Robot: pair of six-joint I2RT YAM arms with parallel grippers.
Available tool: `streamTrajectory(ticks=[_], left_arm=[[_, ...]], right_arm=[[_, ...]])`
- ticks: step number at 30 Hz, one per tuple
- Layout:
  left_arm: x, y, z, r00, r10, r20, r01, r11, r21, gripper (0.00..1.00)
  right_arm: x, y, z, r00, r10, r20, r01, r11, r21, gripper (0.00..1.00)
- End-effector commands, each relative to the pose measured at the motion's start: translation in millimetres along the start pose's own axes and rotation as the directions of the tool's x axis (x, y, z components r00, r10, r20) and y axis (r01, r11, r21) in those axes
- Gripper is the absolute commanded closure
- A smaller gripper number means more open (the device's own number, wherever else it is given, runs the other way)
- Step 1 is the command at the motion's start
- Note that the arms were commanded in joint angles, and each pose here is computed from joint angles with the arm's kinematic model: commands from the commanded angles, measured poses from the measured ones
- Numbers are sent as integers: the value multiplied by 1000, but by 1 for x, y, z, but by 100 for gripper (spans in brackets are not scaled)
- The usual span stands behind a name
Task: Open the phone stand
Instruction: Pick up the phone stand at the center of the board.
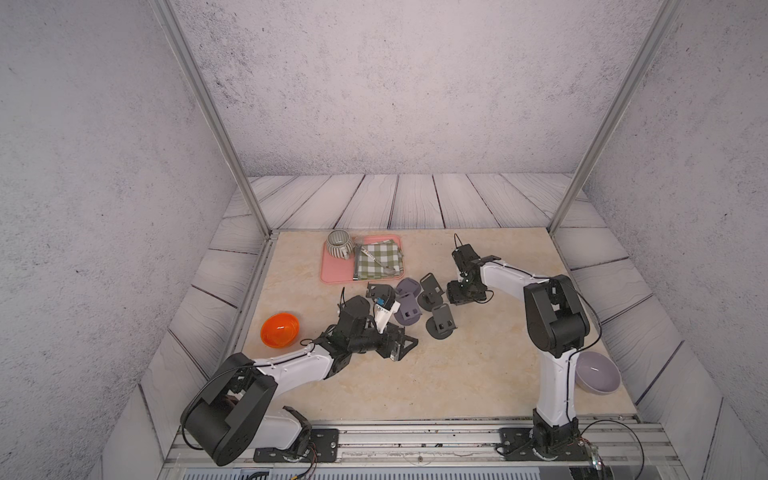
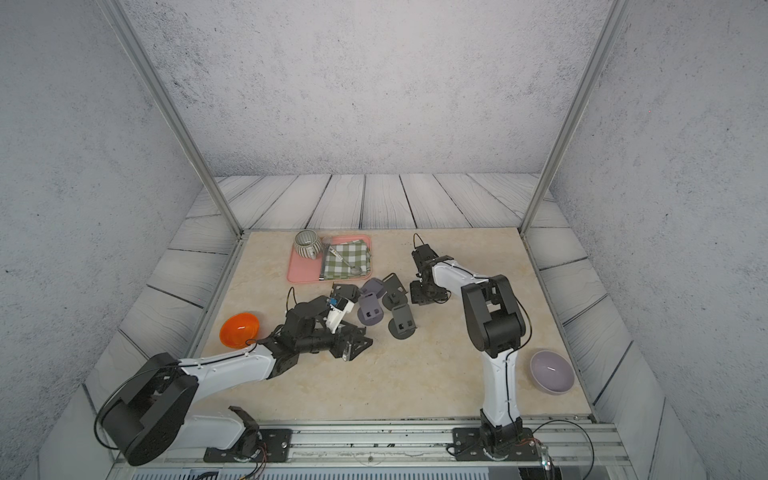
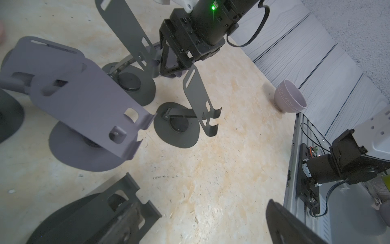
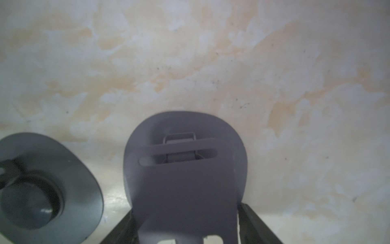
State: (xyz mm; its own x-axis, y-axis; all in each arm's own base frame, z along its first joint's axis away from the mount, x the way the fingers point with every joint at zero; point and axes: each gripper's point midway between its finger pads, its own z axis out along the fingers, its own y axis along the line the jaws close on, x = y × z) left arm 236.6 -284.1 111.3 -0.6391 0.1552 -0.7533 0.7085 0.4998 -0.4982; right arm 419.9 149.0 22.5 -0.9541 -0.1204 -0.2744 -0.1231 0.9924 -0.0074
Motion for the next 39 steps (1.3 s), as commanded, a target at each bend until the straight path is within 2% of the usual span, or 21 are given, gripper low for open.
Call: streamTrajectory(ticks=[1, 7, 13, 19, 24, 31, 39], left_arm=[[-6, -7, 4, 1000, 16, 3, -16, 999, 28, 1], [-7, -7, 5, 1000, 15, 2, -15, 1000, 27, 2], [-5, -7, 7, 1000, 11, -2, -11, 999, 30, 2], [-5, -8, 8, 1000, 12, -4, -12, 999, 30, 2], [-4, -8, 8, 1000, 12, -7, -12, 1000, 29, 2], [-4, -8, 8, 1000, 14, -7, -14, 999, 31, 2], [-4, -7, 9, 1000, 13, -10, -12, 1000, 28, 2]], right_arm=[[10, -9, -9, 999, -14, -39, 15, 999, 47, 27], [12, -10, -13, 999, -20, -46, 22, 999, 48, 26], [14, -9, -16, 999, -24, -49, 26, 999, 37, 14], [15, -6, -21, 999, -29, -41, 30, 999, 23, 14], [17, -2, -21, 998, -37, -50, 37, 999, 5, 22], [21, 0, -19, 996, -47, -70, 47, 999, -9, 24], [21, 2, -17, 996, -49, -81, 48, 999, -13, 50]])
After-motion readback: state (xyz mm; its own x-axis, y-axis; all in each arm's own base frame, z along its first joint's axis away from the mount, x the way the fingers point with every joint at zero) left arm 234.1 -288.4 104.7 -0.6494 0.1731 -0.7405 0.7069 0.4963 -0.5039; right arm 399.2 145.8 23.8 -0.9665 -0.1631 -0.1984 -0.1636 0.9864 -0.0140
